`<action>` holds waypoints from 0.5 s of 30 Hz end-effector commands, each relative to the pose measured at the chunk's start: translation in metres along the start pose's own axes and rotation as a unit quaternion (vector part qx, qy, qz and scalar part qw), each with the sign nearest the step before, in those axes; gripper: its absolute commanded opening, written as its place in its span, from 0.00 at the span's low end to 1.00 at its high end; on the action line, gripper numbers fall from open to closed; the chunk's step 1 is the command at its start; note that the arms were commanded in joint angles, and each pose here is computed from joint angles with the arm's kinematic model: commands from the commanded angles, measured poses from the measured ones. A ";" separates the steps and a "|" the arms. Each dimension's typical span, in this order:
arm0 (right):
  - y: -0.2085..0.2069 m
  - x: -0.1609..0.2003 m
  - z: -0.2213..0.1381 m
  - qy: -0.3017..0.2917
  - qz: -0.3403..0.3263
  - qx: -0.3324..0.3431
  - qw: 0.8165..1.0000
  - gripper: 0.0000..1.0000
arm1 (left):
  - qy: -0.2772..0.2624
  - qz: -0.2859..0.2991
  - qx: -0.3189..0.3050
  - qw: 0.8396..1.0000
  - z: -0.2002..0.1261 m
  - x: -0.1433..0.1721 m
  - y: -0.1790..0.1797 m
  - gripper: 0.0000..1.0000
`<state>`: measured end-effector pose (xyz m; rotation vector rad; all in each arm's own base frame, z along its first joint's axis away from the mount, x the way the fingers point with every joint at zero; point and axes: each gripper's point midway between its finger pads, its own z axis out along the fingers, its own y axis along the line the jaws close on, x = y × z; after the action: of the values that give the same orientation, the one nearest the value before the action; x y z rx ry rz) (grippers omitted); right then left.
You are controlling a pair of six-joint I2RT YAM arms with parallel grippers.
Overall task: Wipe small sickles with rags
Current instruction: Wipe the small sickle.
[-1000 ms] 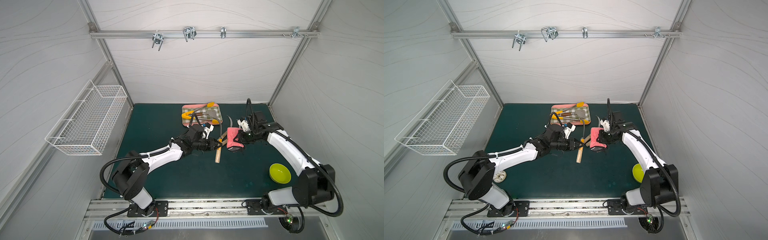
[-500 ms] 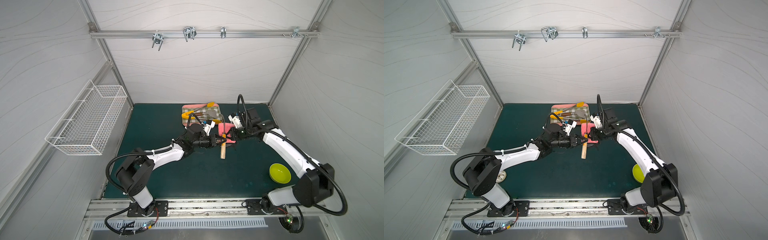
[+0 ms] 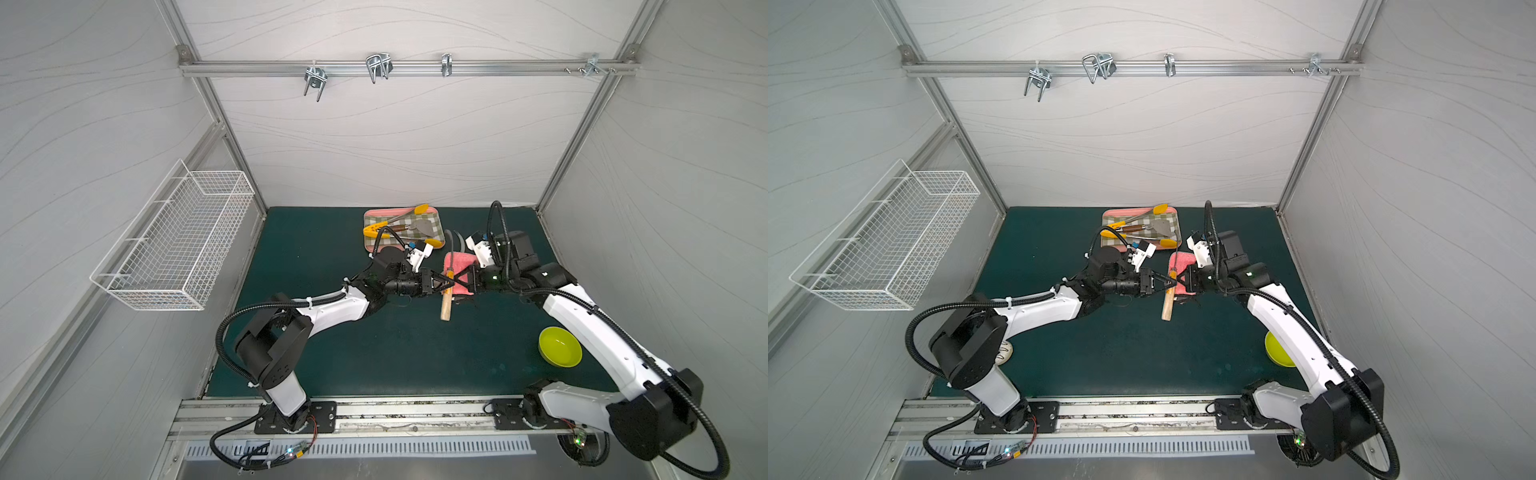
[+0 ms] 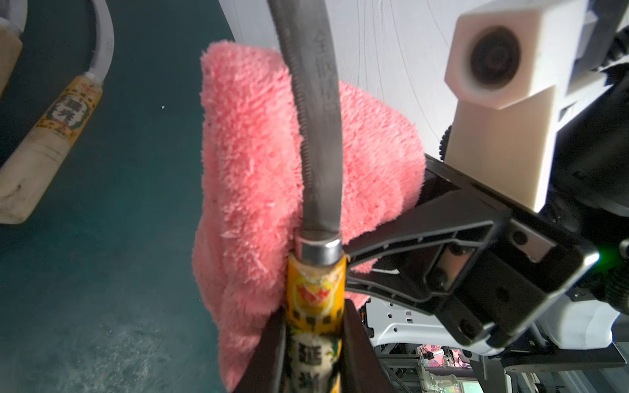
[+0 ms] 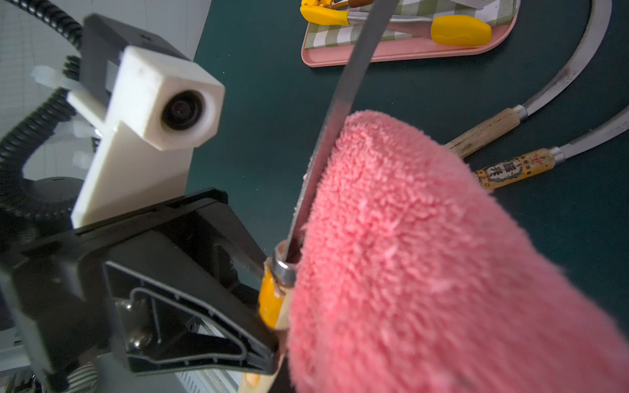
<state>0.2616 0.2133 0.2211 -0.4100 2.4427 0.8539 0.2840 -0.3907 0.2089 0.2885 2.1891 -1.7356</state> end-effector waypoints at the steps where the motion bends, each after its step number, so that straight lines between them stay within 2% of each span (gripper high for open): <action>1: 0.063 0.024 -0.008 0.034 -0.040 -0.114 0.992 0.02 | -0.056 0.002 -0.013 0.998 0.001 -0.033 0.007 0.00; 12: 0.082 0.066 0.000 0.089 -0.061 -0.123 0.987 0.02 | -0.068 -0.007 -0.015 0.998 0.001 -0.048 0.019 0.00; 15: 0.067 0.066 -0.005 0.084 -0.057 -0.088 0.991 0.02 | -0.075 -0.006 -0.011 0.997 -0.005 -0.053 0.016 0.00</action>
<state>0.1792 0.2608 0.2136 -0.7164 2.4873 1.0267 0.3249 -0.3754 0.1742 0.1023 2.2496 -1.6311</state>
